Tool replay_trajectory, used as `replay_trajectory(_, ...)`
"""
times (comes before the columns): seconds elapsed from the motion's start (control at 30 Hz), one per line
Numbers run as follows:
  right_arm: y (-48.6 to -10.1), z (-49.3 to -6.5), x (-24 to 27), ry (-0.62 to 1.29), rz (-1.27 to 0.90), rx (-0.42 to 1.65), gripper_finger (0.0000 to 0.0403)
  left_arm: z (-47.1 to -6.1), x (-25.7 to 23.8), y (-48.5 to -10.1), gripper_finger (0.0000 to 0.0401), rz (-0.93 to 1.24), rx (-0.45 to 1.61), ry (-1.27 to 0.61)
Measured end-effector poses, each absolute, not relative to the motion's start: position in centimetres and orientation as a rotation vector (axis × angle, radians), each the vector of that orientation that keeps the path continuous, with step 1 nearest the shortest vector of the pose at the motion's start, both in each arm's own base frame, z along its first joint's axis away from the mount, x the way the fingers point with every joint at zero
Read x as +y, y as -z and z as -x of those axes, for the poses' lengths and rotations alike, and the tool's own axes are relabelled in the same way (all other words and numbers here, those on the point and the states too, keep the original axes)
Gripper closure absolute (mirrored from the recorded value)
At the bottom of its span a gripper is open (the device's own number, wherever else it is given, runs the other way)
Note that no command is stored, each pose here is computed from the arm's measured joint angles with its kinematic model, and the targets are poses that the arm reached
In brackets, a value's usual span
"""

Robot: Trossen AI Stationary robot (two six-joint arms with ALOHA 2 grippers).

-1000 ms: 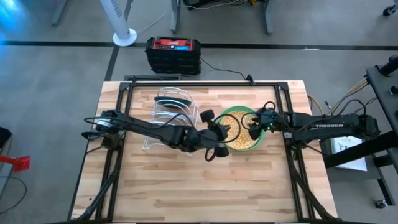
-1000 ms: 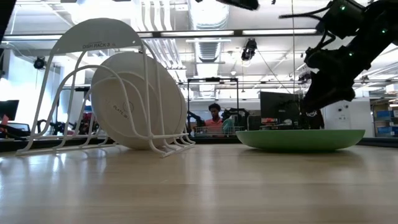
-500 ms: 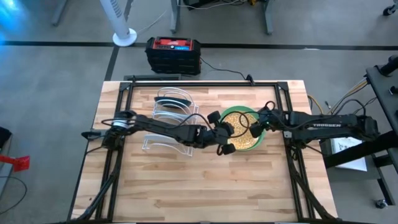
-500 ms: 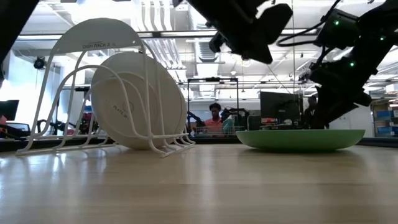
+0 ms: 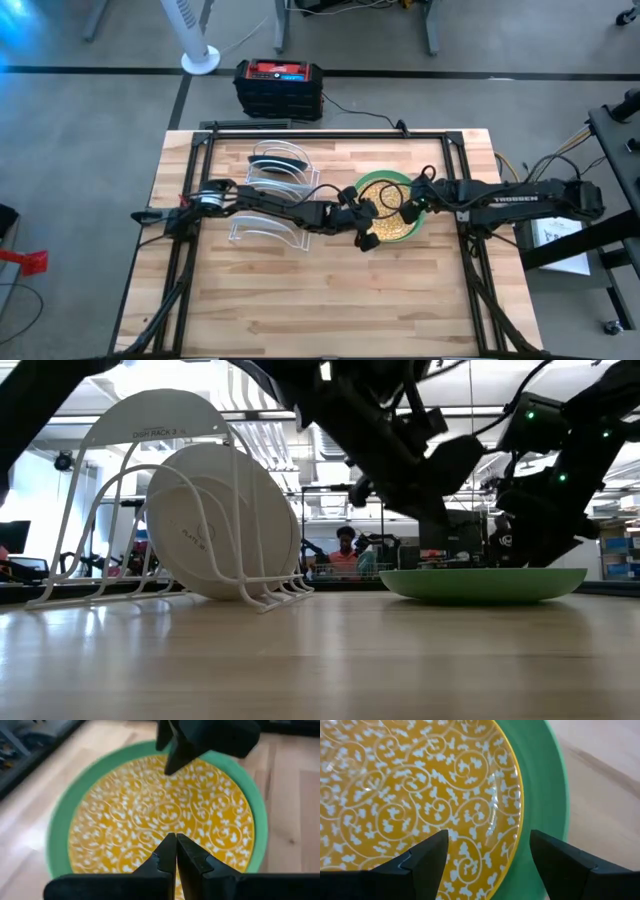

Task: Sort dishes
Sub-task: Put the yellow pattern plate in the dish rack

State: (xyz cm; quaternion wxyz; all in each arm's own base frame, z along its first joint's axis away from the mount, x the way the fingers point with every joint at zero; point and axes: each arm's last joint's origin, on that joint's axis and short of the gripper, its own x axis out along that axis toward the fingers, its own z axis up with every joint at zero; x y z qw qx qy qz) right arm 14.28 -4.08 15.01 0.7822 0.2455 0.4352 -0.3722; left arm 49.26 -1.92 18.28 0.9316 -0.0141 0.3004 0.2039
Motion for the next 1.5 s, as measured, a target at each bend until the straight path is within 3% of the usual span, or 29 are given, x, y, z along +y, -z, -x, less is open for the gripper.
replay_trajectory(0.87,-12.7,-15.2,-4.1,0.744,-0.615,0.948,0.0135,-49.6,0.3,-12.5,0.0401,0.179,0.775,-0.39)
replay_trajectory(1.5,-13.8,-15.4,-4.2,0.664,-0.7,0.823,0.0147,-50.0,0.6,-12.3,0.0401,0.174,0.749,-0.361)
